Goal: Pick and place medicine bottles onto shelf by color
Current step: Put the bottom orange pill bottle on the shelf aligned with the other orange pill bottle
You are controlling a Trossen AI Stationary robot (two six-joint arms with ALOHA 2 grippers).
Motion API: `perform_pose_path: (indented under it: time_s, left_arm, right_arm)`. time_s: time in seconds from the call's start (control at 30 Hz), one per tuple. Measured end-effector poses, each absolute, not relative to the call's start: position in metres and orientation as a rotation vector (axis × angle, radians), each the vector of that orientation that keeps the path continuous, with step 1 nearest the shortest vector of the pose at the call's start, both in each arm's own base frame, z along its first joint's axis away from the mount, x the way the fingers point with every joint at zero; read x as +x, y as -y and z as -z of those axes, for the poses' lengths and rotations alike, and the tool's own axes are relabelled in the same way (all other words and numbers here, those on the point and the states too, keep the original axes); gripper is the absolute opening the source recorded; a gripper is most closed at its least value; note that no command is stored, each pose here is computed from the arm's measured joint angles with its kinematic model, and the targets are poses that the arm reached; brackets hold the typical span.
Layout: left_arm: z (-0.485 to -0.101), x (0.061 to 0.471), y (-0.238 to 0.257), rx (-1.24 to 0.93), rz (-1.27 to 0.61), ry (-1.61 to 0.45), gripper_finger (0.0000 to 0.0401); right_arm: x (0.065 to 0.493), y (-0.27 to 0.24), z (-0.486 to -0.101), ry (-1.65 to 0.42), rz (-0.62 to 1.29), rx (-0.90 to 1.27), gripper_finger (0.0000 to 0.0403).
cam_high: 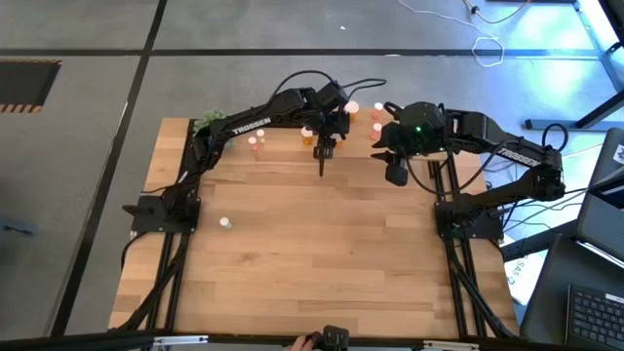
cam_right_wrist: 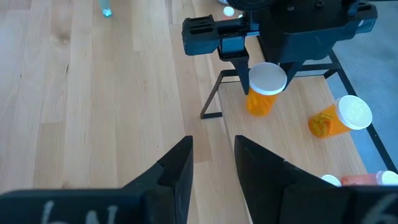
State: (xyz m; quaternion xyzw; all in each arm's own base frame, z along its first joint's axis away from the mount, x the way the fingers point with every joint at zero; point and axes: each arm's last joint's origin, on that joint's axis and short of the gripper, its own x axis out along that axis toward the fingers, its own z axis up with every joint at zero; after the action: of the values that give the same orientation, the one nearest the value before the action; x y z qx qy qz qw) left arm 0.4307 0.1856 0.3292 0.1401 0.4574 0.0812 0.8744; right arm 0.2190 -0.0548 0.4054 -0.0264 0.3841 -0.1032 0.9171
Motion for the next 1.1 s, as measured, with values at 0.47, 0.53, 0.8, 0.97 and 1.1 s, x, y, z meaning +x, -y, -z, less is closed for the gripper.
perform_pose_path:
  time_s: [0.47, 0.53, 0.8, 0.97, 1.1]
  left_arm:
    - [-0.3231, 0.4324, -0.1861, 0.282, -0.151, -0.974, 0.0205]
    - [-0.3234, 0.4328, -0.1863, 0.285, -0.152, -0.969, 0.0205]
    - [-0.3236, 0.4333, -0.1865, 0.289, -0.153, -0.964, 0.0205]
    - [-0.3235, 0.4333, -0.1865, 0.289, -0.153, -0.965, 0.0205]
    - [-0.3235, 0.4333, -0.1865, 0.288, -0.154, -0.965, 0.0205]
  right_arm:
    - [0.2190, 0.0548, -0.4054, -0.790, 0.212, -0.055, 0.0120]
    - [0.2190, 0.0547, -0.4054, -0.790, 0.212, -0.055, 0.0120]
    - [0.2190, 0.0548, -0.4054, -0.790, 0.212, -0.055, 0.0120]
    - [0.2190, 0.0548, -0.4054, -0.790, 0.212, -0.054, 0.0120]
    - [0.2190, 0.0548, -0.4054, -0.790, 0.212, -0.055, 0.0120]
